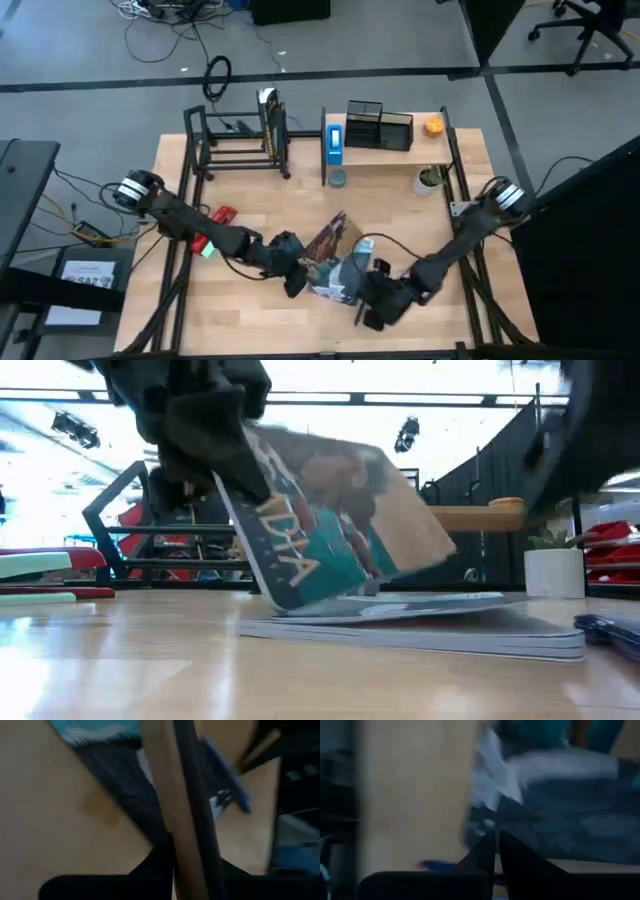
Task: Stock shelves
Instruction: Put the brown book on the book organizer
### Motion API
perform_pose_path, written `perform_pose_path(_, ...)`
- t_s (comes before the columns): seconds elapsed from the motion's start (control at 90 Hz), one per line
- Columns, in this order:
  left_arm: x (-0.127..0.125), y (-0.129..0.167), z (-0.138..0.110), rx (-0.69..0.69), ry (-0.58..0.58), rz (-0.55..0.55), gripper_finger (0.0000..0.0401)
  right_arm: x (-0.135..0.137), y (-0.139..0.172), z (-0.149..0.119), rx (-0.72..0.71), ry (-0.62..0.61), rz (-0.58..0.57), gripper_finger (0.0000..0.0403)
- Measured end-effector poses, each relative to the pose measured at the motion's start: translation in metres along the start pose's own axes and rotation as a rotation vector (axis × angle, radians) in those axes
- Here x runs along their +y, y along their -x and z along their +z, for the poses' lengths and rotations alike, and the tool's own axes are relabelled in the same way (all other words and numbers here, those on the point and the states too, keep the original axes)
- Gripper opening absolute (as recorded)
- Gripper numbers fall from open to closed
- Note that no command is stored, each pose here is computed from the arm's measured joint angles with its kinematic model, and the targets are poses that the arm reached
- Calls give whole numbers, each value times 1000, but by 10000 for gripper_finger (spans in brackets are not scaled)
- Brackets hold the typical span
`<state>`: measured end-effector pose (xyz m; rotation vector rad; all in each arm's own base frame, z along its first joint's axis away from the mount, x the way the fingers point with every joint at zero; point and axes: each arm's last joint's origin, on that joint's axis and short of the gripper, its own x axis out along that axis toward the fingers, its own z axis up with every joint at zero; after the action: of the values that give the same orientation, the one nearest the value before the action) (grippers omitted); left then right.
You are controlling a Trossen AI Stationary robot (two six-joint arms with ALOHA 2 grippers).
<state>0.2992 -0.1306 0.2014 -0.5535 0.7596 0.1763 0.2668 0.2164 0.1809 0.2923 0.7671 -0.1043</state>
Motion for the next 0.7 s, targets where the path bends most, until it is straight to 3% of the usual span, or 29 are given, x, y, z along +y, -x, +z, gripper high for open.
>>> perform_pose_path(0.144, -17, 12, 0, -27, -173, 81, 1, -3, 34, 23, -124, 56, 6, 49)
perform_pose_path(0.222, -26, 18, 0, -76, -230, 108, 1, -11, 52, 31, -176, 61, -59, 83)
perform_pose_path(0.322, -38, 25, -2, -104, -276, 100, 1, -28, 67, 23, -197, 80, -196, 134)
perform_pose_path(0.433, -46, 30, -8, -119, -295, 84, 1, -46, 75, 7, -230, -21, -230, 196)
perform_pose_path(0.544, -50, 33, -13, -158, -308, 102, 0, -57, 62, -22, -281, -168, -163, 254)
perform_pose_path(0.7, -60, 37, -10, -272, -293, 75, 0, -56, 33, -48, -522, -307, 24, 311)
